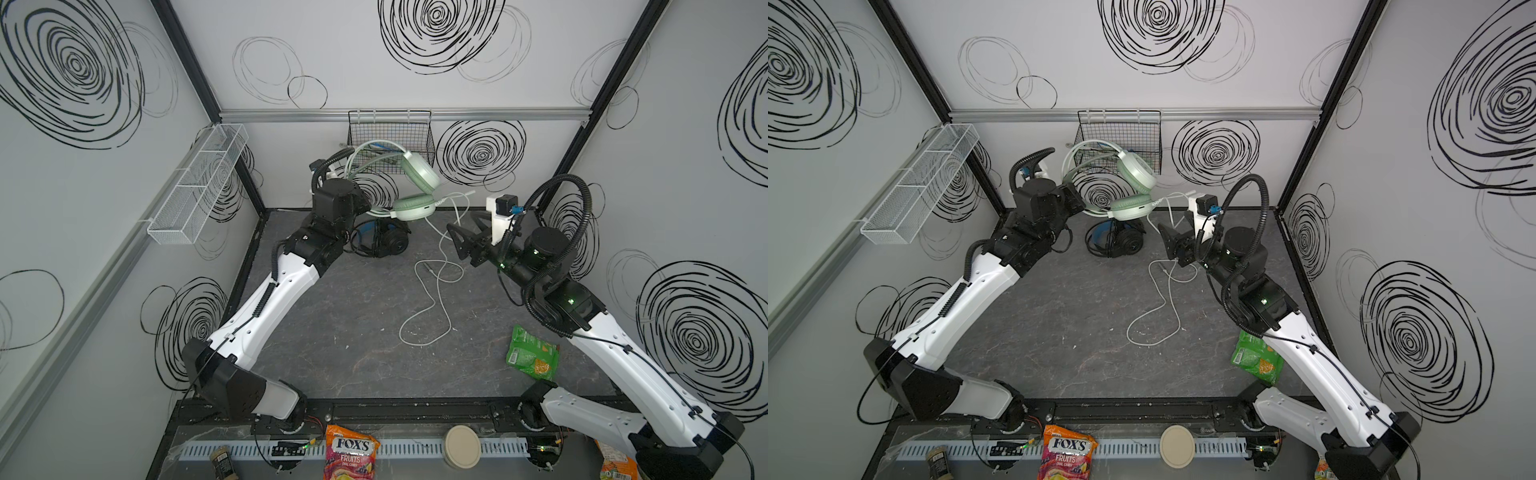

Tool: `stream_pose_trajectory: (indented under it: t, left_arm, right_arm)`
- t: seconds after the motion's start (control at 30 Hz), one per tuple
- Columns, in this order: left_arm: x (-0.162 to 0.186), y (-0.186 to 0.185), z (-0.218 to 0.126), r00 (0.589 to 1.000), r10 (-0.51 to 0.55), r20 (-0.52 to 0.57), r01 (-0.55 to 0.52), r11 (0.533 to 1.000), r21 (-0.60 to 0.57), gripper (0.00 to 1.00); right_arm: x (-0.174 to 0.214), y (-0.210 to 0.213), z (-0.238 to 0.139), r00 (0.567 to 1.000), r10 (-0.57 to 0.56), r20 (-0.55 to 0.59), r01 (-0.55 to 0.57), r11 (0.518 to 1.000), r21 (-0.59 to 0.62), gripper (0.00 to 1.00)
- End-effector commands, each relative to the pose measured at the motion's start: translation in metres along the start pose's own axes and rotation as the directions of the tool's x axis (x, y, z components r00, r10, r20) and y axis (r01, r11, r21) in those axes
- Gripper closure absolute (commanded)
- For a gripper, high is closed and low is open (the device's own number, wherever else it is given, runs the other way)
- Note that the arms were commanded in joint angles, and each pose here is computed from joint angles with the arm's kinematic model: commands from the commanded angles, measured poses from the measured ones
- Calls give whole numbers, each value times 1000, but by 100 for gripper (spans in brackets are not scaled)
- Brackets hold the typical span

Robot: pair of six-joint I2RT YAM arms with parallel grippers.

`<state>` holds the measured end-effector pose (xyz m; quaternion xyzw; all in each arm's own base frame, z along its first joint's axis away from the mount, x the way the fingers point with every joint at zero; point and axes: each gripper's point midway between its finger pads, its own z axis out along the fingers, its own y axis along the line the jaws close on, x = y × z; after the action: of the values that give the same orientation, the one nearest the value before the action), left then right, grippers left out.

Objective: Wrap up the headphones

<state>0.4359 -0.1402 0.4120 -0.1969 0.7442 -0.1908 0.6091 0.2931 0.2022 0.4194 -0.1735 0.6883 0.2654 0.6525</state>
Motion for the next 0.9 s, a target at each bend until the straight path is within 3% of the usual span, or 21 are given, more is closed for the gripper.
stream_pose_trajectory:
  t: [0.0,0.2,0.37,0.53,0.87]
  left_arm:
    - [-50,-28,-21,984,-138,113,122,983,136,100]
    - [-54,-26,-23,986,-138,90,122,979,163,100]
    - [-63,-18,-26,986,-153,69,137,972,190,100]
    - [-72,-16,-35,983,-178,41,164,957,238,100]
    - [-74,-16,-50,977,-213,3,203,934,293,100]
  right_arm:
    - [-11,-3,-13,995,91,51,-88,995,-47,18]
    - [-6,-8,-36,997,68,47,-66,997,-47,13]
    - [21,-21,-40,994,104,-22,-104,995,5,12]
    - [43,-40,-21,981,190,-39,-189,982,13,11]
    - [38,-28,31,985,168,-23,-170,972,-161,5]
